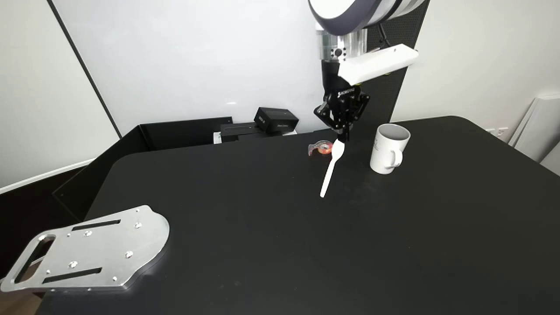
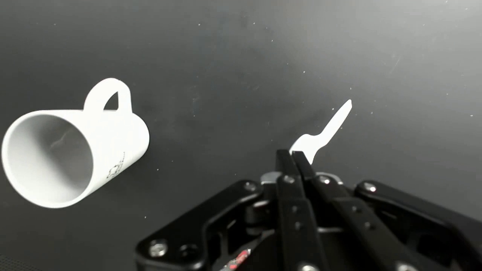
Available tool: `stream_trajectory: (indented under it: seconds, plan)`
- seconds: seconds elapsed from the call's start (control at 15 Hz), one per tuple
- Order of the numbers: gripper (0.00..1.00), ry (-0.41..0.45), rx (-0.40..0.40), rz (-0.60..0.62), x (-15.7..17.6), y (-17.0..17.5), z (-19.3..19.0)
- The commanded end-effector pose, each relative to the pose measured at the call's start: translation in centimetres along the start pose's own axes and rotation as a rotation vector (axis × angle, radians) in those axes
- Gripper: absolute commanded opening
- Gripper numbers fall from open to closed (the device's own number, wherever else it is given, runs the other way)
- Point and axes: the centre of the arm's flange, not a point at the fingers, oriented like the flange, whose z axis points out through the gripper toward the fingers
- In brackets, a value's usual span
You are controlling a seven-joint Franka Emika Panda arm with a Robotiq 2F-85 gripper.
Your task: Take the white spoon out of the mug
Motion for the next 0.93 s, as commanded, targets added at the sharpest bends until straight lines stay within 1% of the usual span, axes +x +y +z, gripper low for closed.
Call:
stream_trajectory:
  seconds: [0.0, 0.33, 0.53, 0.6, 0.67, 0.8, 0.87]
  plan:
    - [0.01, -0.013, 0.023, -0.017, -1.3, -0.9, 2.1]
    - [0.01, -0.049, 0.030, -0.036, -1.8, -1.9, 5.0]
    - [0.01, -0.065, 0.017, -0.046, -2.1, -2.0, 5.9]
    - [0.29, -0.064, 0.007, -0.044, -2.1, -2.0, 5.9]
    - [0.30, -0.056, -0.001, -0.056, -2.1, -1.9, 5.7]
    - [0.42, -0.016, -0.012, -0.080, -2.1, -1.7, 4.9]
    - [0.50, 0.029, -0.009, -0.113, -2.1, -1.6, 4.4]
